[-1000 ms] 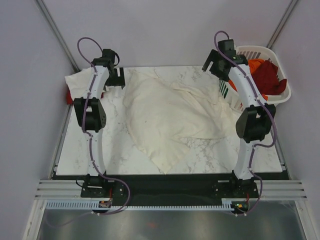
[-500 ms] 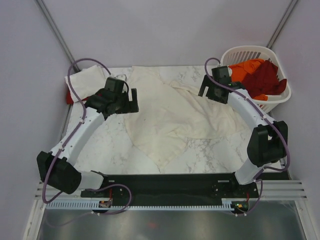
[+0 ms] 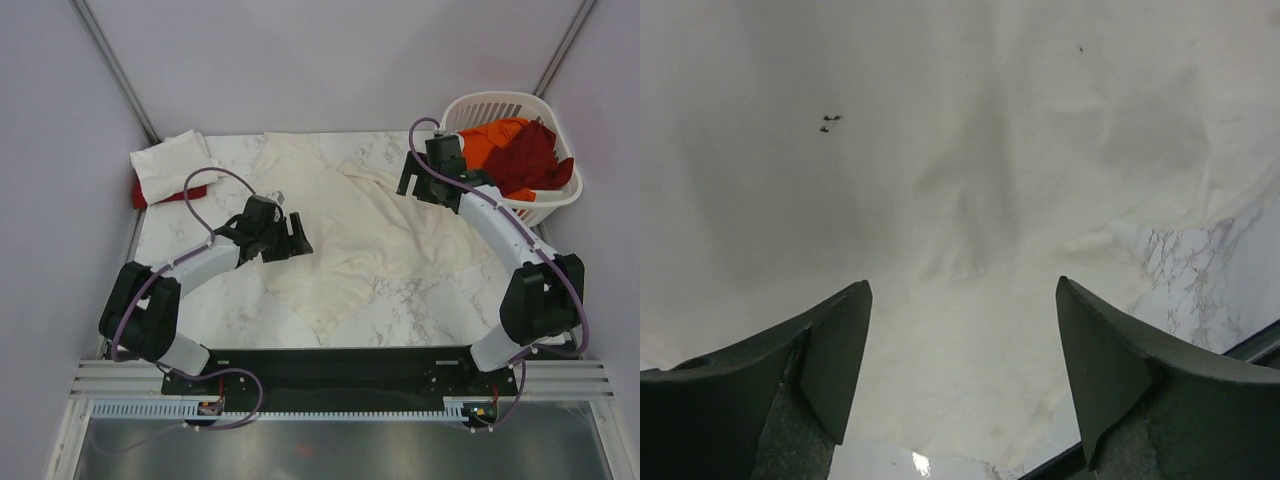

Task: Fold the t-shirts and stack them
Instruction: Flatten the tshirt out

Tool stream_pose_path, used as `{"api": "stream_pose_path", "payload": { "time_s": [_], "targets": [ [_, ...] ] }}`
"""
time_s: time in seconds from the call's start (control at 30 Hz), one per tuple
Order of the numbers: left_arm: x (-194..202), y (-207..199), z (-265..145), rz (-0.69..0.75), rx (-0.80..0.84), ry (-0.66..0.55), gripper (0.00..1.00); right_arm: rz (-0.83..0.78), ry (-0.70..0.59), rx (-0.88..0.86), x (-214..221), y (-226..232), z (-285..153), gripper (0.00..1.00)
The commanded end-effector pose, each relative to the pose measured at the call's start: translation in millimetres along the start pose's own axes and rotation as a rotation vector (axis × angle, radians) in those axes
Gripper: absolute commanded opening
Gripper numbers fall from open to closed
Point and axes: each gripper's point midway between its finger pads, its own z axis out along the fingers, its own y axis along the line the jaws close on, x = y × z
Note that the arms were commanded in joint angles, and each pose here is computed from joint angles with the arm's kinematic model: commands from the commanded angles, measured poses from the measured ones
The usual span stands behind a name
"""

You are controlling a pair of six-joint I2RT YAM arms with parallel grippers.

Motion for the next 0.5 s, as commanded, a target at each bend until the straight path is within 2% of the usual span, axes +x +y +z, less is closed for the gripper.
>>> {"api": "stream_pose_path", "payload": {
  "time_s": [0.0,0.17,0.3,0.33,0.37,0.4,0.47],
  "targets": [
    [-8.5,-2.5,25.1,-0.088,0.018,-0.020,0.81,-0.021,-0.055,-0.016,-11.1,-0.1,-12.8,0.98],
    [19.6,32.0,10.6,-0.164,-0.087,-0.008,0.80,-0.028,-0.060,-0.011,-11.2,-2.5,-15.0,0.98],
    [3.7,49.3,-6.7,-0.203,-0.119,-0.083,0.81,-0.028,-0.054,-0.014,-11.5,-0.7,-11.6,0.98],
    [-5.4,47.9,-15.4,-0.208,-0.105,-0.120,0.81,-0.031,-0.055,-0.012,-12.1,-0.8,-11.1,0.98],
    [1.0,75.4,-27.1,-0.261,-0.201,-0.116,0.81,-0.029,-0.058,-0.009,-13.2,-1.6,-11.2,0.98],
    [24.2,87.8,-40.3,-0.311,-0.239,-0.033,0.82,-0.033,-0.055,-0.004,-12.6,-2.3,-9.3,0.98],
    [17.3,87.3,-67.6,-0.338,-0.183,-0.097,0.82,-0.040,-0.050,0.000,-11.0,-3.2,-7.5,0.98]
  ]
}}
